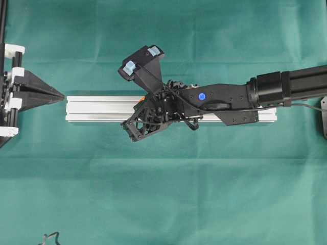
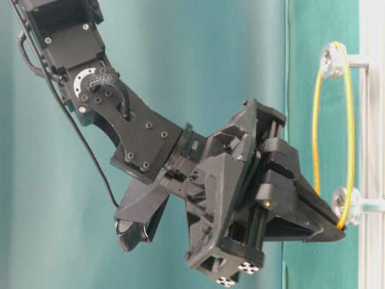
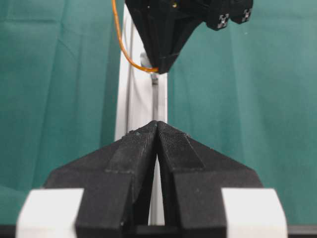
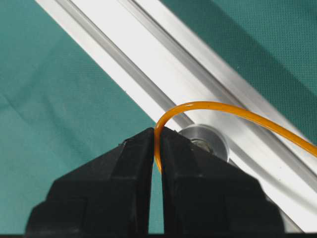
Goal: Hook the rubber onto the shaft.
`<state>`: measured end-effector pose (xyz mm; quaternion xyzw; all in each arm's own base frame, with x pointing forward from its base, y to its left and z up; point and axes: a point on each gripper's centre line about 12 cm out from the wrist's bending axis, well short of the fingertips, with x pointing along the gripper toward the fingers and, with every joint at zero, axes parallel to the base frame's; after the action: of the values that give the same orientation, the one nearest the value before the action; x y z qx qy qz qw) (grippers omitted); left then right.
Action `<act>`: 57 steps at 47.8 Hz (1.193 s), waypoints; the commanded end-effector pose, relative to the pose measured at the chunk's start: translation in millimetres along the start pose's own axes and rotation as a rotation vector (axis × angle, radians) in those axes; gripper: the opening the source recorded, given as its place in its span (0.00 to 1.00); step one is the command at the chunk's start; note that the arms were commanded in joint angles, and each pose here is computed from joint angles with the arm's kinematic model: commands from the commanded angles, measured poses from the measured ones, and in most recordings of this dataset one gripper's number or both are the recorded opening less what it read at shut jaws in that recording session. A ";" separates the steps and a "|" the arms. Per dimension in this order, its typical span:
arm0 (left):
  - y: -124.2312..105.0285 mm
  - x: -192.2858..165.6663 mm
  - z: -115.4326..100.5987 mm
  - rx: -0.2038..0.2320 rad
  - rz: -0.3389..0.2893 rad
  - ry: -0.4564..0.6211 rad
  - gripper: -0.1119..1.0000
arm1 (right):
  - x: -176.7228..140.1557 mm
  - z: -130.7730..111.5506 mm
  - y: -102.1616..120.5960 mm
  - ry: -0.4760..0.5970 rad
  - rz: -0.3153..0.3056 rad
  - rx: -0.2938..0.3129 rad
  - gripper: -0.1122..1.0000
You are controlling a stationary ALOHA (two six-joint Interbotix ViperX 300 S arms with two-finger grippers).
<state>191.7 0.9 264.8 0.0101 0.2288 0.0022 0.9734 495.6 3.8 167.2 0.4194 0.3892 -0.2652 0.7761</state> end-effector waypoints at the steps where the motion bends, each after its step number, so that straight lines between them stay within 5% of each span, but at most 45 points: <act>1: 0.0 -1.8 12.1 0.002 0.000 -0.029 0.10 | -11.8 10.8 11.7 -0.031 0.046 -0.003 0.16; 57: 0.0 -1.6 11.5 0.002 0.000 -0.028 0.10 | 7.6 1.4 8.6 -0.011 0.034 -0.007 0.16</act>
<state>191.7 0.9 264.8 0.0101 0.2288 0.0022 0.9734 503.5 2.8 155.5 0.4182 0.3880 -0.2623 0.7783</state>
